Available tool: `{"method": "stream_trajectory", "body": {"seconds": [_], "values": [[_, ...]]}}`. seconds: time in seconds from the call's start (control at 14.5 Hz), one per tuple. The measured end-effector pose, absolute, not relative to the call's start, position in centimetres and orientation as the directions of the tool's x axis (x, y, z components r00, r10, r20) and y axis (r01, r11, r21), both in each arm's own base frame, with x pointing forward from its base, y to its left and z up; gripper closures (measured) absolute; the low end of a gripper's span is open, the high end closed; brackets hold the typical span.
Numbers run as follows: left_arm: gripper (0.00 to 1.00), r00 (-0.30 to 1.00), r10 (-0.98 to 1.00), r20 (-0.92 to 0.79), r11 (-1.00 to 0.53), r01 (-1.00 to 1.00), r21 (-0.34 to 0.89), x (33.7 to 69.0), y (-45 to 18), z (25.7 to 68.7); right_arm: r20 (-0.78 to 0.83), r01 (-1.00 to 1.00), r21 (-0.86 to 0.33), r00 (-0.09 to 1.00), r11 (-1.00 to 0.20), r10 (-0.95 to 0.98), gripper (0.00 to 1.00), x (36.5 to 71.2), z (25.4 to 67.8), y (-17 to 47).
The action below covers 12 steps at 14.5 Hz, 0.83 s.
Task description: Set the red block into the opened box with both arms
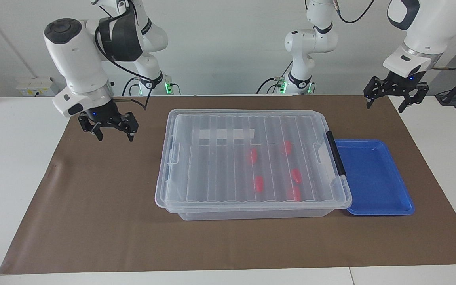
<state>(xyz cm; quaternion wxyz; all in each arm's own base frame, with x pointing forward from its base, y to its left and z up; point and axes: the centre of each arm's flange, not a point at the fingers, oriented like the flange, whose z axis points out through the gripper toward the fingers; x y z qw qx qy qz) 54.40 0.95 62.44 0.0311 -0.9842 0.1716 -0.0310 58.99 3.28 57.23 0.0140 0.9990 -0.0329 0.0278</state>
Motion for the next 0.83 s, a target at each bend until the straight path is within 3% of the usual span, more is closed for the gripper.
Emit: {"method": "stream_trajectory", "body": {"seconds": [0.35, 0.83], "values": [[0.00, 0.939, -0.340, 0.050, -0.939, -0.336, -0.072, 54.4, 0.9, 62.4, -0.038, -0.106, 0.038, 0.993, -0.994, -0.108, 0.00, 55.9, 62.5, 1.0], [0.00, 0.939, -0.340, 0.049, -0.939, -0.336, -0.071, 54.4, 0.9, 62.4, -0.083, -0.102, 0.069, 0.991, -0.992, -0.108, 0.00, 55.1, 62.8, 0.2]]}}
